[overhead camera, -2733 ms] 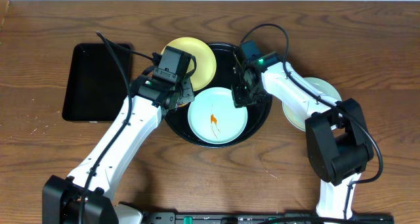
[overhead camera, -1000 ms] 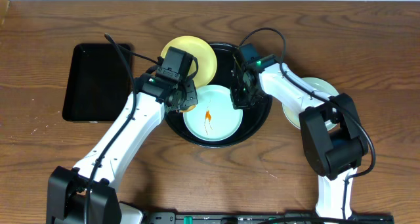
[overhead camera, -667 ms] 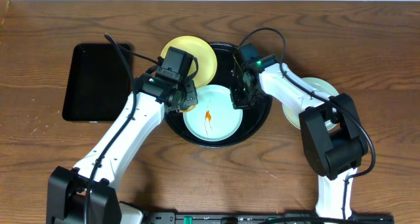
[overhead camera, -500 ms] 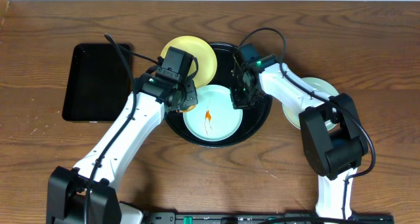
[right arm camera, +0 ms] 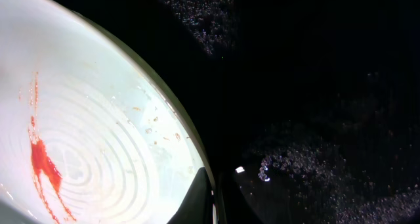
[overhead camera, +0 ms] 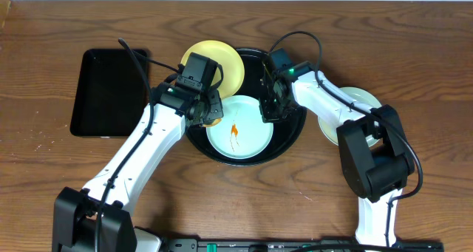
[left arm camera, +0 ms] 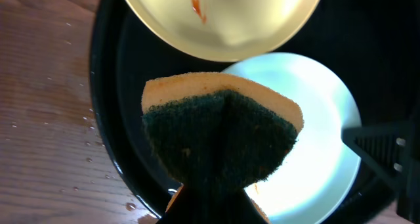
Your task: Clean dirty plates on tray and stack at the side
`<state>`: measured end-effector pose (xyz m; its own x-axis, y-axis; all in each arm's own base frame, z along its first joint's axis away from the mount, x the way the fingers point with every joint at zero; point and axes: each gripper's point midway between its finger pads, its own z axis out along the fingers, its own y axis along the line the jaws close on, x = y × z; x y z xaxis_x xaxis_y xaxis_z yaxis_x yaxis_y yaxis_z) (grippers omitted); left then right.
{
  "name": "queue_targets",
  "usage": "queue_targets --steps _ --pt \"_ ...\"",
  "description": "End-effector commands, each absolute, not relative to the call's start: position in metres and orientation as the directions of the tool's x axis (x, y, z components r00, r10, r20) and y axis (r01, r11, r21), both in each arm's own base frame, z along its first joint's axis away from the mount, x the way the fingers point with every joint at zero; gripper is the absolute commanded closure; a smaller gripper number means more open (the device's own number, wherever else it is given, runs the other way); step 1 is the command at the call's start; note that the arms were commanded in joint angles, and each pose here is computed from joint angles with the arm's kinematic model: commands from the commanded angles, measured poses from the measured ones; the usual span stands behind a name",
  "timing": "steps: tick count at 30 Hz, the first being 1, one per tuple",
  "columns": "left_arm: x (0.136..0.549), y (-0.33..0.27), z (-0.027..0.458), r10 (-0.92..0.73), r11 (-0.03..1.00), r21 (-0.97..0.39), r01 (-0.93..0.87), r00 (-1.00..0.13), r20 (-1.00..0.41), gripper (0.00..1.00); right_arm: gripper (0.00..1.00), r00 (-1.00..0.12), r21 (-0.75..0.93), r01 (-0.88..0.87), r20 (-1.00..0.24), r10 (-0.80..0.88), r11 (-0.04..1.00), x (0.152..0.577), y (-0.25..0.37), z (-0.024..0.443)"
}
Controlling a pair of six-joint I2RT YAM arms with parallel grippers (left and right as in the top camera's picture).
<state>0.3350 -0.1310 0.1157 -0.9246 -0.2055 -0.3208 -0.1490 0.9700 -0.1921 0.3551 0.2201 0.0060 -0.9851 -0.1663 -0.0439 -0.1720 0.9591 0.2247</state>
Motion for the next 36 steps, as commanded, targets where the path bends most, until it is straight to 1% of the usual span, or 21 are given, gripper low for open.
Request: queue_targets --steps 1,6,14,23,33,36 --pt "0.331 -0.139 0.115 -0.196 0.966 -0.223 -0.133 -0.937 -0.291 0.93 0.99 -0.988 0.195 -0.157 -0.016 -0.157 0.968 0.353 0.215 -0.013" --pt "0.322 -0.141 0.112 -0.180 0.970 -0.210 -0.127 -0.949 -0.260 0.93 0.99 -0.988 0.195 -0.157 -0.016 -0.157 0.968 0.353 0.215 -0.013" --pt "0.309 -0.167 0.106 -0.098 0.979 -0.199 -0.048 -0.964 -0.249 0.93 0.99 -0.988 0.195 -0.157 -0.016 -0.157 0.968 0.353 0.215 -0.013" --pt "0.304 -0.175 0.056 -0.059 0.991 -0.130 -0.041 -0.989 -0.136 0.93 0.99 -0.988 0.195 -0.157 -0.015 -0.157 0.968 0.353 0.215 -0.013" --pt "0.323 -0.197 0.039 -0.039 0.987 -0.162 -0.007 -0.981 -0.190 0.93 0.99 -0.988 0.195 -0.156 -0.017 -0.156 0.968 0.353 0.215 -0.013" --pt "0.323 -0.200 0.029 -0.021 0.992 -0.127 0.005 -0.980 -0.199 0.93 0.99 -0.988 0.195 -0.156 -0.017 -0.156 0.968 0.353 0.215 -0.013"
